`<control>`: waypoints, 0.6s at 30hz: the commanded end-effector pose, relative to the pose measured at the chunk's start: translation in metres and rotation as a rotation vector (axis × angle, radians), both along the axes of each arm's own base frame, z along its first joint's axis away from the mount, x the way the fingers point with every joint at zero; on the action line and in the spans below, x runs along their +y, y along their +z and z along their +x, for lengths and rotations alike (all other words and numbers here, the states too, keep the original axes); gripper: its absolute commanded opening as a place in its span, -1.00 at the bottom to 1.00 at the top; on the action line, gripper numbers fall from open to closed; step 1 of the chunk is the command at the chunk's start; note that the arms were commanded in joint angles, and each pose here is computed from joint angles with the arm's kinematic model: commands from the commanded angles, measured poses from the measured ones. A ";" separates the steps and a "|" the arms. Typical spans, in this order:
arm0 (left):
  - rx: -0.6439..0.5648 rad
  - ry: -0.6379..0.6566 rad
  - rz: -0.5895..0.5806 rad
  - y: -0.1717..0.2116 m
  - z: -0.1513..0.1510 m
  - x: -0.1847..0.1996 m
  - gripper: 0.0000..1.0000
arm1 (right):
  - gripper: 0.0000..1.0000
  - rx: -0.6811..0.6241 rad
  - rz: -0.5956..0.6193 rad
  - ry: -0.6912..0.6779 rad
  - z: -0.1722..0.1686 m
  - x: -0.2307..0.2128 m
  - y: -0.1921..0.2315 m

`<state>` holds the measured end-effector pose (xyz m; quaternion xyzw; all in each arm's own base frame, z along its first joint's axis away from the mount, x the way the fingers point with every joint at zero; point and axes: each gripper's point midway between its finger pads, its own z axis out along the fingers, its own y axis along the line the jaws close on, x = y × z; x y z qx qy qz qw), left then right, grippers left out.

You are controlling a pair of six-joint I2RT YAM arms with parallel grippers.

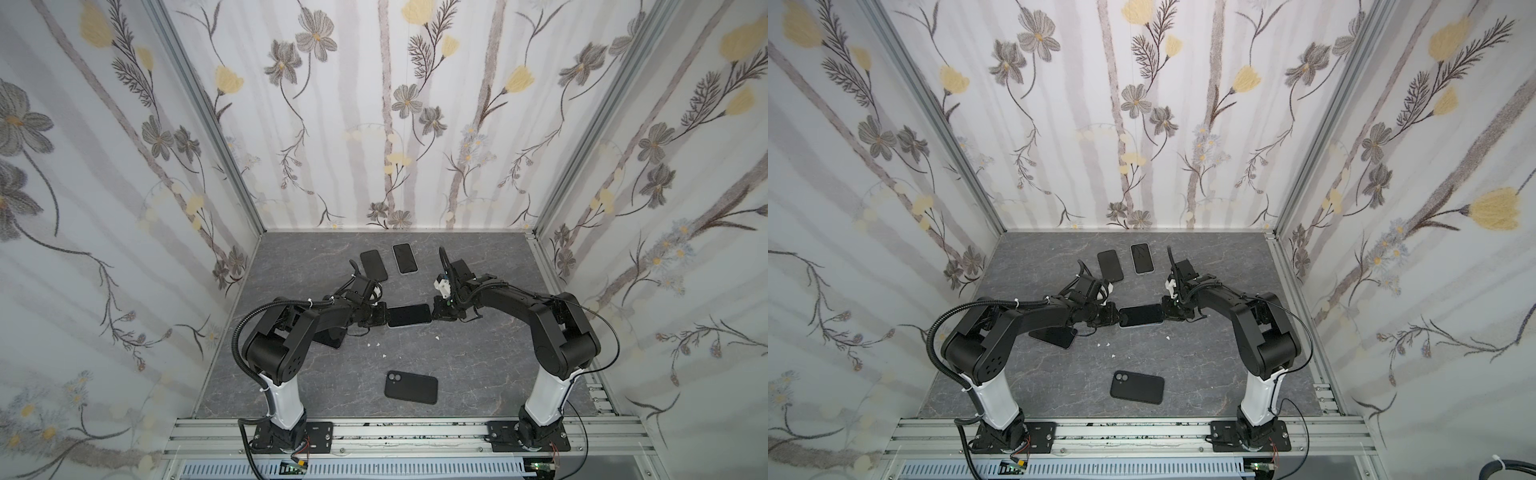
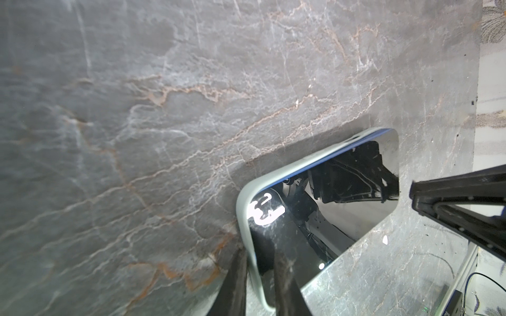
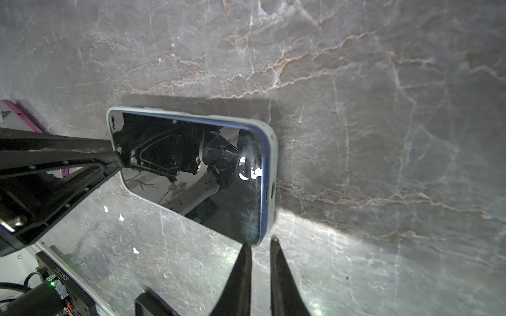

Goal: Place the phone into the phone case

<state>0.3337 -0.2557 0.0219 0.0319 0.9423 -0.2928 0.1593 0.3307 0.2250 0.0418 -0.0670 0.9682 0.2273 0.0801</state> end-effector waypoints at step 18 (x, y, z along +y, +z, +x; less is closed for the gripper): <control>0.039 0.003 0.036 -0.006 -0.010 0.007 -0.63 | -0.83 0.041 -0.052 0.005 -0.005 -0.005 -0.022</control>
